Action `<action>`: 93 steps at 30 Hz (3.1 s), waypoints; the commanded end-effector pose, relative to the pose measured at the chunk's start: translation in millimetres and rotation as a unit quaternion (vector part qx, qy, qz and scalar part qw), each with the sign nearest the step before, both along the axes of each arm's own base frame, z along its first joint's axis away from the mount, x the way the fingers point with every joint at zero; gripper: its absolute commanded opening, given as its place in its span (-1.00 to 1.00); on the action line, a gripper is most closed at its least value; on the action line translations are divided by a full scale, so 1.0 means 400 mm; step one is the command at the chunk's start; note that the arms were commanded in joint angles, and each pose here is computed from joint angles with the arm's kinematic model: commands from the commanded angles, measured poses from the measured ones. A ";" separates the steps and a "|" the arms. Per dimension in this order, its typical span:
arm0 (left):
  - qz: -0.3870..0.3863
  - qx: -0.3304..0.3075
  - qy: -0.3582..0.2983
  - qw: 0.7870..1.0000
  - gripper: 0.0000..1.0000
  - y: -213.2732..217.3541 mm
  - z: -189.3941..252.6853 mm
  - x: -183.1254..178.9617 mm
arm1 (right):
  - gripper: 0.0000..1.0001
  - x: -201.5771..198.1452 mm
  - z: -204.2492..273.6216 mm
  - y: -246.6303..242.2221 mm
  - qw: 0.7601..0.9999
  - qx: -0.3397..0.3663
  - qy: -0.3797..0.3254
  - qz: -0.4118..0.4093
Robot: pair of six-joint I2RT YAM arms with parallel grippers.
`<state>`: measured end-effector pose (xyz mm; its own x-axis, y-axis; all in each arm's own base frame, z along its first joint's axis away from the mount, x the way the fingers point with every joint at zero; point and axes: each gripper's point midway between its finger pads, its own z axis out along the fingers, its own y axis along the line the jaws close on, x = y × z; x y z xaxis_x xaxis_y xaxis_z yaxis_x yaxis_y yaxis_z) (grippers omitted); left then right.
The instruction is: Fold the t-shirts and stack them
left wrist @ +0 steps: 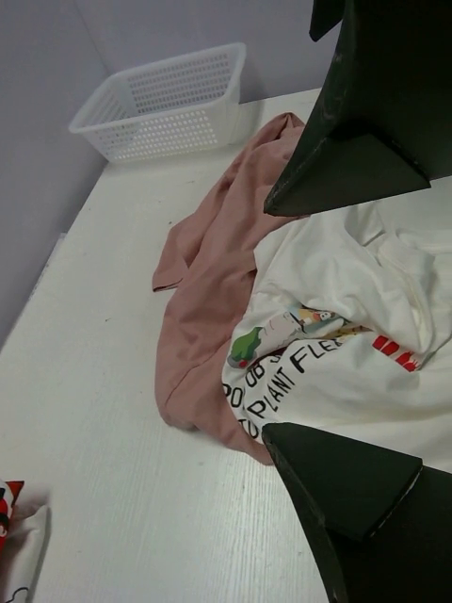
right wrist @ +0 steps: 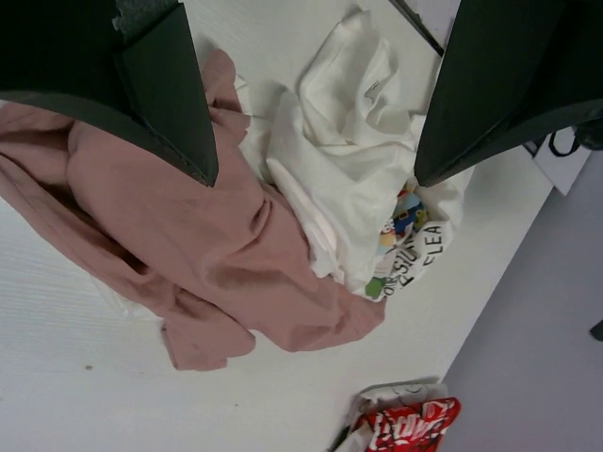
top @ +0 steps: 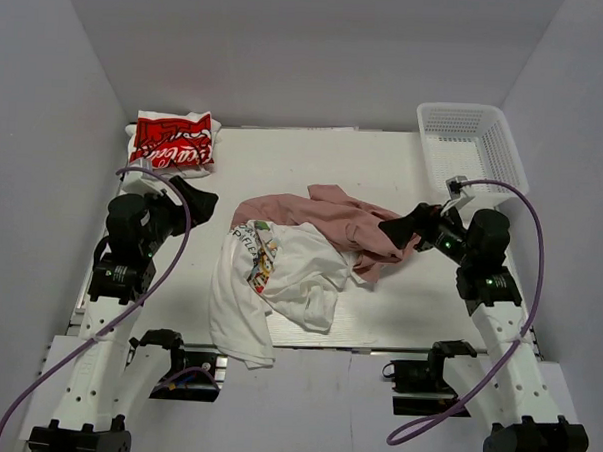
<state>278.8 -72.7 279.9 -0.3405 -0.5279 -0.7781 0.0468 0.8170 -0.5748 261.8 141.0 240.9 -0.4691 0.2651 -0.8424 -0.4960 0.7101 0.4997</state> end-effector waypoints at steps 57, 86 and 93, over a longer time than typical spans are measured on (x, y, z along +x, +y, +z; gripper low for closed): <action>0.132 0.016 0.150 0.980 1.00 0.101 -0.128 -0.041 | -1.00 -0.039 -0.092 0.692 0.955 -0.239 -0.163 0.062; 0.134 0.028 0.205 0.969 1.00 0.098 -0.194 -0.031 | -1.00 0.550 0.794 -0.282 0.855 -0.066 -0.243 -0.453; 0.124 0.026 0.221 0.967 1.00 0.086 -0.229 -0.014 | -1.00 0.698 0.752 -0.529 0.847 -0.060 -0.234 -0.473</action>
